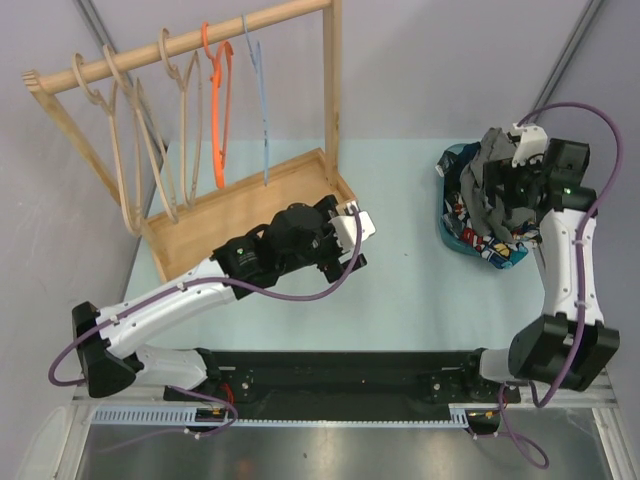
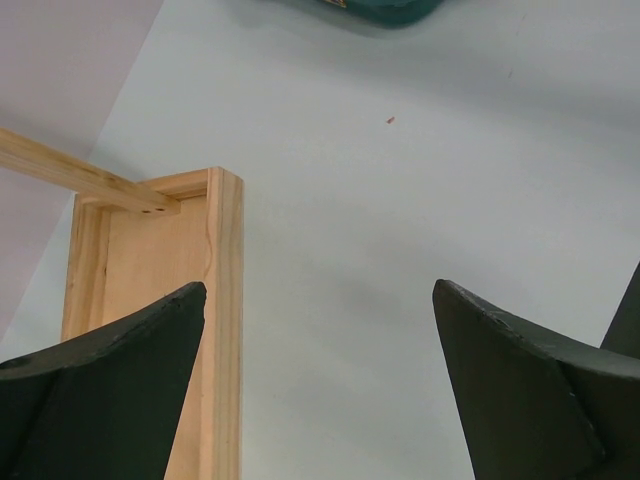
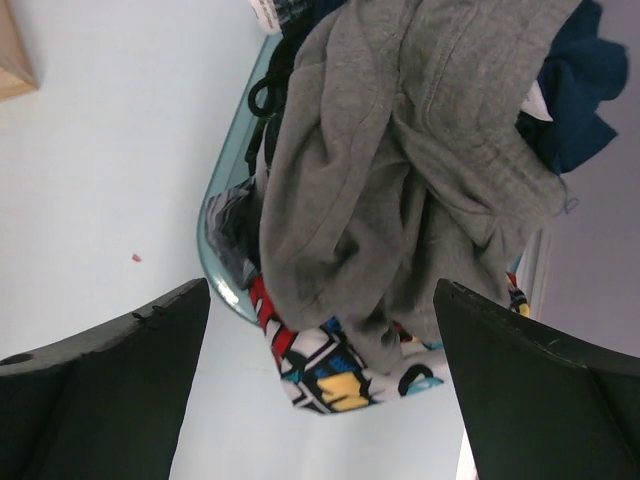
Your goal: Place the shorts on the hanger
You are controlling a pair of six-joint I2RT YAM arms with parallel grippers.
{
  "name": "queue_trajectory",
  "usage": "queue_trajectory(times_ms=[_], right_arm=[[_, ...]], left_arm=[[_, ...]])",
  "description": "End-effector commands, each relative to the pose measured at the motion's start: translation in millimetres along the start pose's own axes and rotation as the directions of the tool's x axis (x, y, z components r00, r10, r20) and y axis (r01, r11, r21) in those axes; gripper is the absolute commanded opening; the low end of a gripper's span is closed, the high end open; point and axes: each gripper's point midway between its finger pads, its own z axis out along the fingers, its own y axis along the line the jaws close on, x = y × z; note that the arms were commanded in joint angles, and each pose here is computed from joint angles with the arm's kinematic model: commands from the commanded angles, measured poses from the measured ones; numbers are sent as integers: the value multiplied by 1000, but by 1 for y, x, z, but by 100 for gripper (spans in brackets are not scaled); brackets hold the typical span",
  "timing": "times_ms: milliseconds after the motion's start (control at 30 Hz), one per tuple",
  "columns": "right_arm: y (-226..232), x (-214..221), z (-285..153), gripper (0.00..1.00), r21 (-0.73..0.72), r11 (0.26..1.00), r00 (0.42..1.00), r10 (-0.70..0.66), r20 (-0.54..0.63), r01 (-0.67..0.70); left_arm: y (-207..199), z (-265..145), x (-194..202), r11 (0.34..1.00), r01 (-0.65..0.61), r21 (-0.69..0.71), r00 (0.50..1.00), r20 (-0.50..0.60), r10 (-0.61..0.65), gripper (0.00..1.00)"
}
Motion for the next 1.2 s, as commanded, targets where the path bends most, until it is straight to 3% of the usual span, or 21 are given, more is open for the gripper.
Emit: queue_trajectory(times_ms=[0, 333, 433, 467, 500, 567, 700, 900, 1167], right_arm=[[-21, -10, 31, 100, 42, 999, 1000, 21, 5, -21], [-13, 31, 95, 100, -73, 989, 985, 122, -124, -132], [-7, 29, 99, 72, -134, 981, 984, 125, -131, -142], [-3, 29, 96, 35, -154, 975, 980, 135, -146, -157], [-7, 14, 89, 18, -160, 974, 983, 141, -114, -158], [-6, -3, 73, 0, -176, 968, 982, 165, -91, -179], [-22, -67, 20, 0, -157, 974, 980, 180, 85, -165], [-23, -130, -49, 0, -155, 980, 946, 164, 278, -125], [-5, -215, -128, 0, -168, 986, 851, 92, 517, -5]], left_arm=[[-2, -8, -10, 1000, -12, -3, 996, 90, 12, 100], [-1, -9, 5, 999, -41, -18, 998, 48, 41, 100], [1, -9, 11, 999, -42, -33, 999, 22, 43, 100], [3, -9, 13, 998, -38, -43, 999, 13, 39, 100], [8, -8, 12, 998, -28, -56, 1000, 4, 28, 100], [9, -10, 15, 999, 21, -39, 1000, -11, -21, 100], [20, -12, 3, 997, 81, -20, 997, 6, -81, 100], [25, -14, -13, 996, 82, -20, 995, 53, -81, 100], [27, -12, -26, 994, 107, -9, 992, 71, -106, 100]])
